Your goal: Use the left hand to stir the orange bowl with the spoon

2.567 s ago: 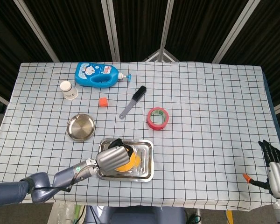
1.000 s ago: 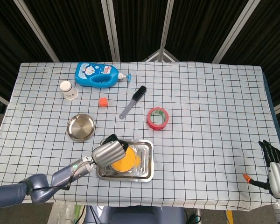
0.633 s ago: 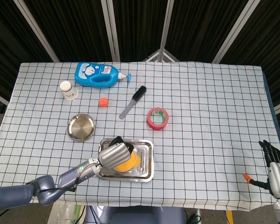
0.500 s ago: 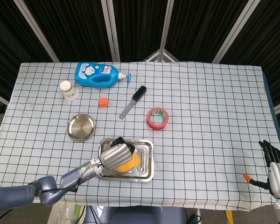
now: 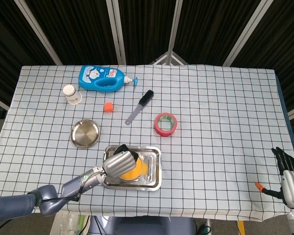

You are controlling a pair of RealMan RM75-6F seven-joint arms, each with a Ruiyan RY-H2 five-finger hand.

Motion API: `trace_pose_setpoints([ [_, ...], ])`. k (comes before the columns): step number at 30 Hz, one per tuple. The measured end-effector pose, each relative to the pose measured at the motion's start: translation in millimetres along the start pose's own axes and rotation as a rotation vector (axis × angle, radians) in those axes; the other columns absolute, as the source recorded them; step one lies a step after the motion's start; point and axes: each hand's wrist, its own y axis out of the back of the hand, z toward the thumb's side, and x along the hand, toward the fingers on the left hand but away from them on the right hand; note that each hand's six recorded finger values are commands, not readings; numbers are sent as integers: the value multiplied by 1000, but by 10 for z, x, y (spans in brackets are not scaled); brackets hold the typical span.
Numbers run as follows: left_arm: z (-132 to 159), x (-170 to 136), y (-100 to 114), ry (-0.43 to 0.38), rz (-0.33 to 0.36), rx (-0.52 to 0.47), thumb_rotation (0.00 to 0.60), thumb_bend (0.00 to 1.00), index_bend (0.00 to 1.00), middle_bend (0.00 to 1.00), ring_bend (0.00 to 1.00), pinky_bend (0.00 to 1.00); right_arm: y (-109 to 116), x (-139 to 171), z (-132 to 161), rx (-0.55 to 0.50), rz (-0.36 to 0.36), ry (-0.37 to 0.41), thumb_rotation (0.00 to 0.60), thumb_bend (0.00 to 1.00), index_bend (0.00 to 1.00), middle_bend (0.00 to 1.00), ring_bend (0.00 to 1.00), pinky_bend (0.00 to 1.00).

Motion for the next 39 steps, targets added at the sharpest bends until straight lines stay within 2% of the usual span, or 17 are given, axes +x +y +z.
trace_pose_setpoints([
  [20, -358, -94, -57, 55, -9, 24, 600, 589, 834, 1000, 1000, 1000, -4, 5, 3, 0, 1, -1, 600, 202, 0, 0, 0, 0],
  [33, -117, -62, -80, -53, -8, 81, 600, 584, 834, 1000, 1000, 1000, -2, 2, -8, -3, 3, -3, 600, 202, 0, 0, 0, 0],
  [39, -46, -33, -44, -51, -3, 63, 600, 584, 833, 1000, 1000, 1000, -2, 3, -4, -2, 3, -1, 600, 202, 0, 0, 0, 0],
])
